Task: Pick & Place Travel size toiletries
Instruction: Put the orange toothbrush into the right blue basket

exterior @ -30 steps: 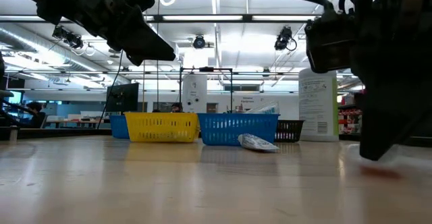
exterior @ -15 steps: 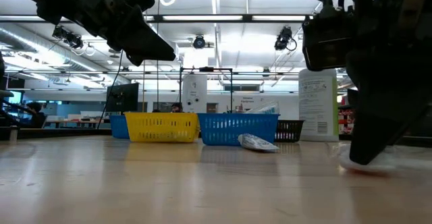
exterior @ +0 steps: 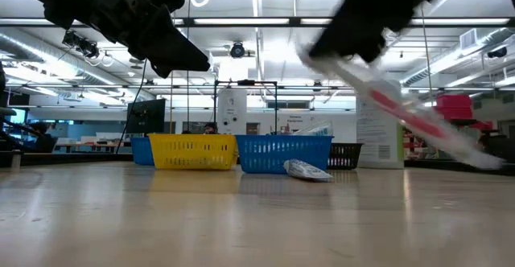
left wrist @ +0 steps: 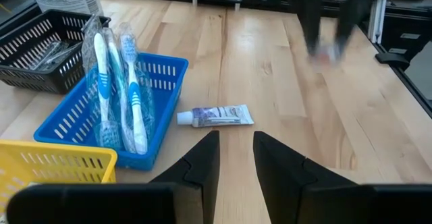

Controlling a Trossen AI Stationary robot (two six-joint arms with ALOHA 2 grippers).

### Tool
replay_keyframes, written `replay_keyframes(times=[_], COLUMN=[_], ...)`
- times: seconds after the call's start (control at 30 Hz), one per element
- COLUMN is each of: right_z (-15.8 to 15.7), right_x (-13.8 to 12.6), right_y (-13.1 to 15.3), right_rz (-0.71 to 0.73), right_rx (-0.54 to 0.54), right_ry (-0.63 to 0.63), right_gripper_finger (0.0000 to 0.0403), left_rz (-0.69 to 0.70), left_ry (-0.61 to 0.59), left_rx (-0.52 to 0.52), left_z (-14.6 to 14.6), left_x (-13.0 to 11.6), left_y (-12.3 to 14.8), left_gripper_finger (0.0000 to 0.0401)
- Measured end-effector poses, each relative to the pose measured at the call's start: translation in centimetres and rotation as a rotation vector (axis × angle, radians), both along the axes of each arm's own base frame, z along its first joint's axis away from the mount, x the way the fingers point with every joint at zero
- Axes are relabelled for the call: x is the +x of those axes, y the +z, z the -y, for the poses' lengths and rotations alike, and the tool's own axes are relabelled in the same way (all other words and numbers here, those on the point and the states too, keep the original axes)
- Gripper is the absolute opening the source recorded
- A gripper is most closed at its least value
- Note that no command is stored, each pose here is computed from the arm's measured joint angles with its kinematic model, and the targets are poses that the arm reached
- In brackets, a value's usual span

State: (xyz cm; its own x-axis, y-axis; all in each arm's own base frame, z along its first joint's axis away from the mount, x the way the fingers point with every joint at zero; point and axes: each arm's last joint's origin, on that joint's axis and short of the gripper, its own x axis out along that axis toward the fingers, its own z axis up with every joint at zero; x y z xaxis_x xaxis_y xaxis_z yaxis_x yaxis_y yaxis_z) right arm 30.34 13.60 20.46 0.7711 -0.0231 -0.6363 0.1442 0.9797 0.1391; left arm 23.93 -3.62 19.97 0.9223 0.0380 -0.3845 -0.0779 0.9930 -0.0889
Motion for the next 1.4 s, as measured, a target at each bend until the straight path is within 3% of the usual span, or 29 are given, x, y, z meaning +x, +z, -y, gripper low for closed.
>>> replay_keyframes(times=[0.1,0.23,0.37,0.47,0.57,0.77,1.13,1.4], right_z=[1.6,4.5,8.4,11.7,14.8,18.1,18.1,17.8], right_x=[0.2,0.8,2.1,3.0,3.6,4.9,6.4,6.6], right_y=[2.8,5.6,8.0,8.1,6.7,3.5,-0.9,-1.3], right_rz=[0.14,0.143,0.075,-0.017,-0.096,-0.16,-0.257,-0.248], right_rx=[-0.266,-0.587,-0.746,-0.749,-0.676,-0.603,-0.576,-0.551], right_ry=[0.023,0.058,0.042,0.066,0.109,0.162,0.295,0.317], right_gripper_finger=[0.0082,0.0082,0.0082,0.0082,0.0083,0.0084,0.0088,0.0143], left_rz=[0.0,0.002,0.006,0.003,0.004,0.002,-0.002,-0.01], left_ry=[0.0,0.0,0.01,0.044,0.074,0.074,0.051,0.048], left_rx=[0.0,0.0,0.003,0.018,0.031,0.038,0.093,0.092], left_z=[0.0,0.0,0.0,-0.1,-0.2,-0.2,-0.2,-0.2], left_x=[0.0,0.0,0.0,0.0,0.0,0.0,0.0,0.0], left_y=[0.0,0.0,0.0,0.0,0.0,0.0,0.0,-0.1], left_gripper_finger=[0.0098,0.0098,0.0098,0.0098,0.0098,0.0098,0.0098,0.0098])
